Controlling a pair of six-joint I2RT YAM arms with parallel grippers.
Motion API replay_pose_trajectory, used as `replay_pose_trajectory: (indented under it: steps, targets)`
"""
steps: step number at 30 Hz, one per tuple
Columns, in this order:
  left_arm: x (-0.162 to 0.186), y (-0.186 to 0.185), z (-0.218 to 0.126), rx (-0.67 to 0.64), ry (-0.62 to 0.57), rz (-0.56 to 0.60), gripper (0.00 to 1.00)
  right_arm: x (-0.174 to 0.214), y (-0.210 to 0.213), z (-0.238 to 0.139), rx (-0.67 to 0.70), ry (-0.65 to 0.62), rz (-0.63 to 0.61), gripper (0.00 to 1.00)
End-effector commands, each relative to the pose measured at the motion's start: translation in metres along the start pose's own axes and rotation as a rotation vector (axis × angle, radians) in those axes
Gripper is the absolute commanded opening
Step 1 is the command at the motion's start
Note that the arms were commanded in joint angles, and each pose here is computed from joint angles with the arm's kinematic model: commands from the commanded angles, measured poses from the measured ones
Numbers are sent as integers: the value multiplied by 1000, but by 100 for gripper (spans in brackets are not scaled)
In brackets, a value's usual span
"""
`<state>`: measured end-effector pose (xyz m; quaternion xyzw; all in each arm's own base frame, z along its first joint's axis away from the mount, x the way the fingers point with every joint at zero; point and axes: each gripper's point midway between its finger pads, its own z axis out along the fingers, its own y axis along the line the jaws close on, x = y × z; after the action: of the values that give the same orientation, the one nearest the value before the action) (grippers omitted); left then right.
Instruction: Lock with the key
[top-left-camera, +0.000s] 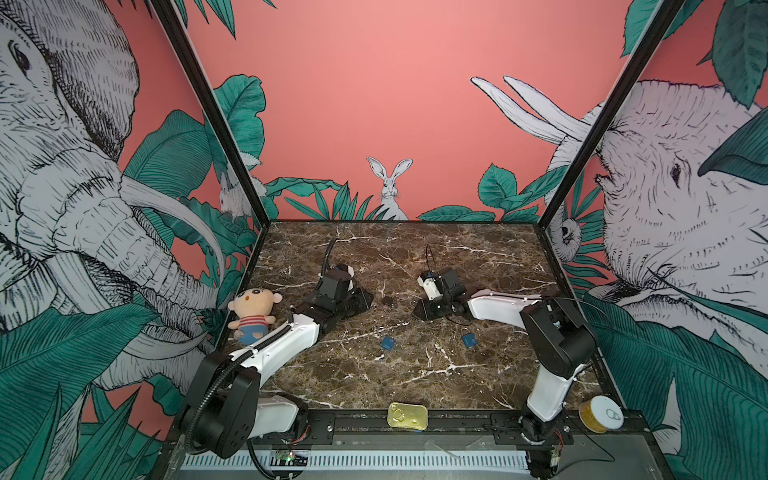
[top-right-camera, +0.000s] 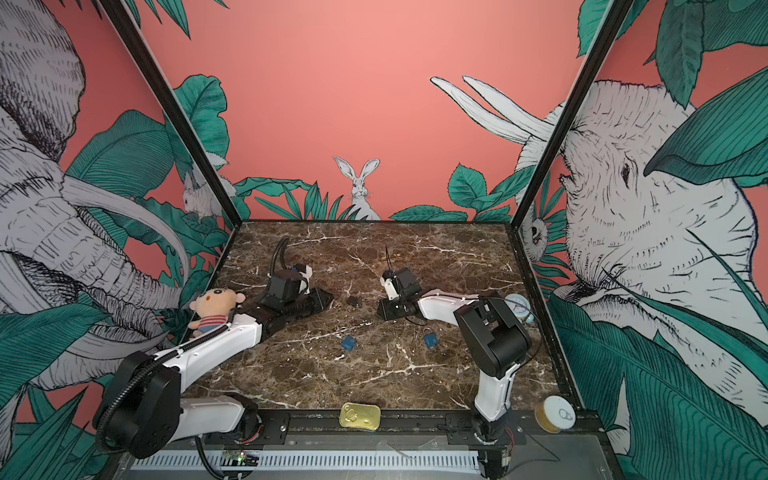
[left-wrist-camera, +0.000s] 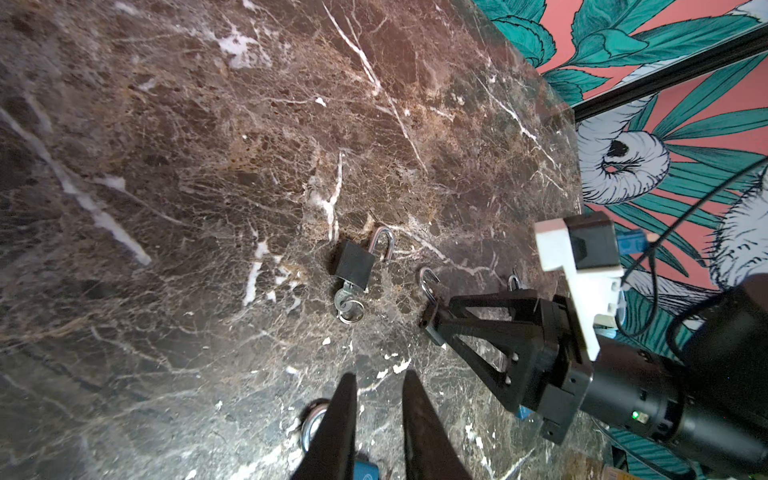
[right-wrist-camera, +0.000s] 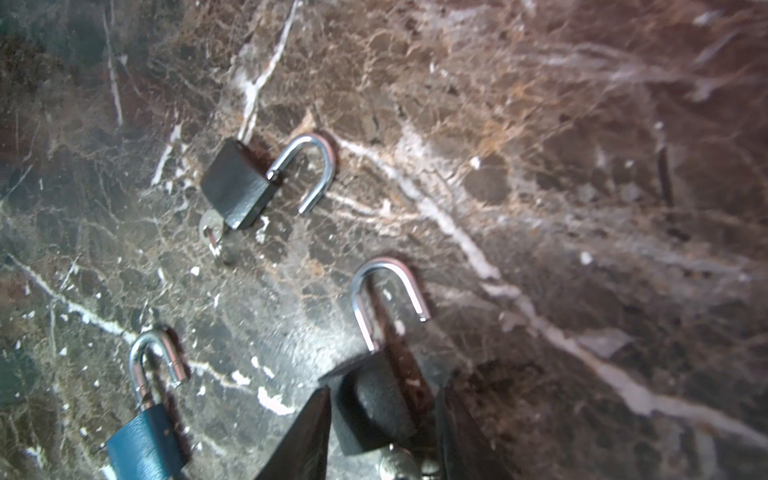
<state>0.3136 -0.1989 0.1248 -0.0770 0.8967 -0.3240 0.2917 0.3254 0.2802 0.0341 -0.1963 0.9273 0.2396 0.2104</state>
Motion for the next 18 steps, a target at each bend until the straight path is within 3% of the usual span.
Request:
replay_pose_trajectory:
  steps: [1, 7, 18]
  targets:
    - [-3, 0, -2, 11, -16, -8, 23, 2, 11, -9, -17, 0, 0, 42]
    - [-3, 0, -2, 11, -18, -8, 23, 3, 16, -10, 18, 5, -38, 42]
    - [-3, -1, -2, 18, -19, -8, 23, 0, 6, -1, 270, 63, -226, 44]
